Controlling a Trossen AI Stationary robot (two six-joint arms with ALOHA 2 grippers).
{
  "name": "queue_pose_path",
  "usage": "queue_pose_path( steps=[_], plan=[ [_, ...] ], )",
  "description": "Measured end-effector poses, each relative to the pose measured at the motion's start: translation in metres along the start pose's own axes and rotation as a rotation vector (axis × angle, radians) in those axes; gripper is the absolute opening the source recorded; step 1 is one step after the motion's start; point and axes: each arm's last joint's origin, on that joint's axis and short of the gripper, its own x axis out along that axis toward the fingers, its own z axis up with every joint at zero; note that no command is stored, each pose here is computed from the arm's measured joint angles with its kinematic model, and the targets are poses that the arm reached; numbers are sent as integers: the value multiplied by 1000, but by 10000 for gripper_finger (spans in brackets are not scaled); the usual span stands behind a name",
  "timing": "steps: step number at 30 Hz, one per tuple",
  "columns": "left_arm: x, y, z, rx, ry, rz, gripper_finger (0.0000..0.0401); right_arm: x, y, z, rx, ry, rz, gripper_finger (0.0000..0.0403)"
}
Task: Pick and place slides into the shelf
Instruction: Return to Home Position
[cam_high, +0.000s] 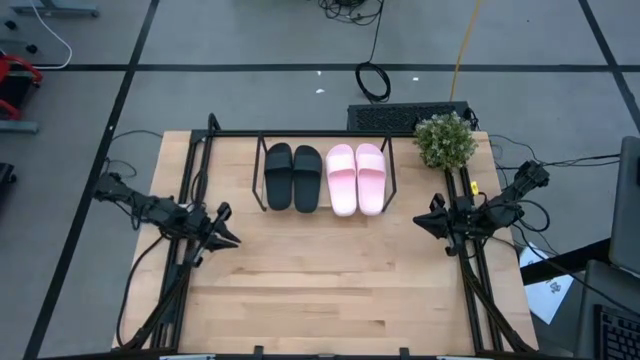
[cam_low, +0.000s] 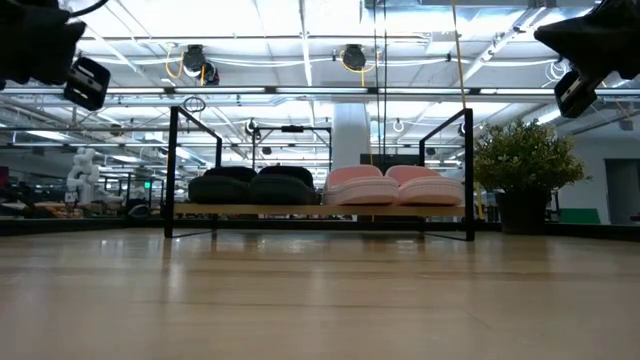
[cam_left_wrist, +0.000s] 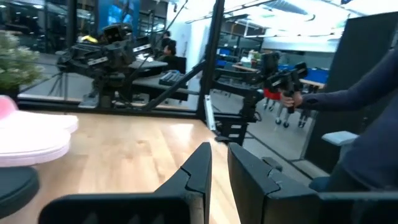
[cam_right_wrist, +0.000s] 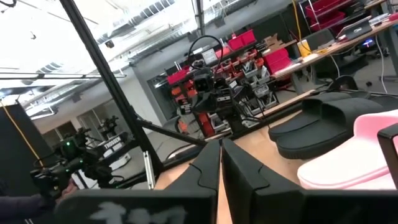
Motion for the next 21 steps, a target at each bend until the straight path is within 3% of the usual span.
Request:
queue_pose_path(
  steps=[4, 13, 21],
  plan=[
    [0, 5, -1, 0, 13, 46, 51, 0, 0, -1, -15, 3, -9, 9],
    [-1, 15, 0, -2, 21, 73, 51, 3, -9, -1, -67, -24, -145, 9],
    [-2, 21, 1, -24, 23, 77, 51, 6, -18, -7, -25, 40, -168, 9]
  ],
)
